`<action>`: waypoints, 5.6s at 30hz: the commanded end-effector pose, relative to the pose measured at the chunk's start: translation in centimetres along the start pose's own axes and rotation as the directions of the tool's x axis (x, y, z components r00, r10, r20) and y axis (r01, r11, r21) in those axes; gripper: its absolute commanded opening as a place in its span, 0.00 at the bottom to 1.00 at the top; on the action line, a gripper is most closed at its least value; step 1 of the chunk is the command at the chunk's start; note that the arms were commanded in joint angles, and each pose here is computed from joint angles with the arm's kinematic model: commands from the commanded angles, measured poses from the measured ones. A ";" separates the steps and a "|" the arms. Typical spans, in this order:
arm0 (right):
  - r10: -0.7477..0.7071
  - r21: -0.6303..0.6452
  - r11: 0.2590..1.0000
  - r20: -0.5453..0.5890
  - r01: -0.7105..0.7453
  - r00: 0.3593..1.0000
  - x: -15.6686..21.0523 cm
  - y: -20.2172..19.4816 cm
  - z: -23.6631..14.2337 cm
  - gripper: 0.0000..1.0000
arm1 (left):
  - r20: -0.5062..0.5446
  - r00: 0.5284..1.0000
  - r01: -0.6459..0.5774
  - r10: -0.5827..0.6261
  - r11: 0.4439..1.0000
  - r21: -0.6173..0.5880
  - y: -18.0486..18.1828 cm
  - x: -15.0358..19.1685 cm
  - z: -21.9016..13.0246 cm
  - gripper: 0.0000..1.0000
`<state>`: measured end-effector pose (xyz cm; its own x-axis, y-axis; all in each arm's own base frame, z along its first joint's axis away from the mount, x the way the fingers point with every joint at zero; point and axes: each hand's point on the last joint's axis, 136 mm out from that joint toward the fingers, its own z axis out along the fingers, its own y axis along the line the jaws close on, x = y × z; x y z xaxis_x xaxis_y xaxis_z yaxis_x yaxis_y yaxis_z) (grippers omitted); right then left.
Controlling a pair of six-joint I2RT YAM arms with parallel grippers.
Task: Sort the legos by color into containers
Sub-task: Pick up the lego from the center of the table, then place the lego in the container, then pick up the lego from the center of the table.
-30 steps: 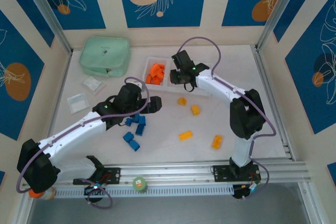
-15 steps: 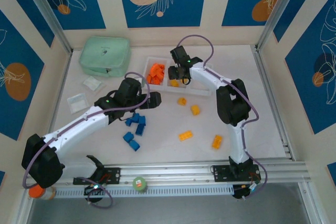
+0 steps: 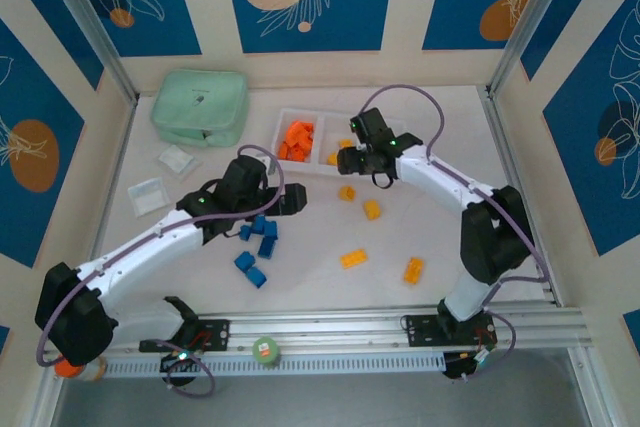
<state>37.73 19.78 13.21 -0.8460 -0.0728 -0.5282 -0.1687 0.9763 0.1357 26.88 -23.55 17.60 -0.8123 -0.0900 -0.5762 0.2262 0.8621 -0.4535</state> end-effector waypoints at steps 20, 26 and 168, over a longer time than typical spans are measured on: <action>0.107 0.032 0.994 -0.208 -0.102 0.972 10.7 -3.1 3.5 0.72 | -0.046 0.998 0.045 -0.043 0.998 0.053 -2.5 4.2 2.9 0.99; 0.110 0.050 0.994 -0.242 -0.101 0.964 11.2 -3.3 4.8 0.72 | -0.055 0.998 0.046 -0.043 0.998 0.052 -2.6 4.5 3.2 0.99; -0.160 0.008 0.987 -0.071 0.161 0.985 4.2 3.4 4.7 0.27 | 0.008 0.996 0.091 -0.092 0.994 0.064 -1.0 3.4 1.8 0.99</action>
<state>36.28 22.79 4.28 -0.8609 -0.2632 -0.4354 -0.2859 0.9582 -0.0139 24.64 -25.73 14.00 -0.8404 -0.1795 -0.5113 0.1695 0.8092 -0.5626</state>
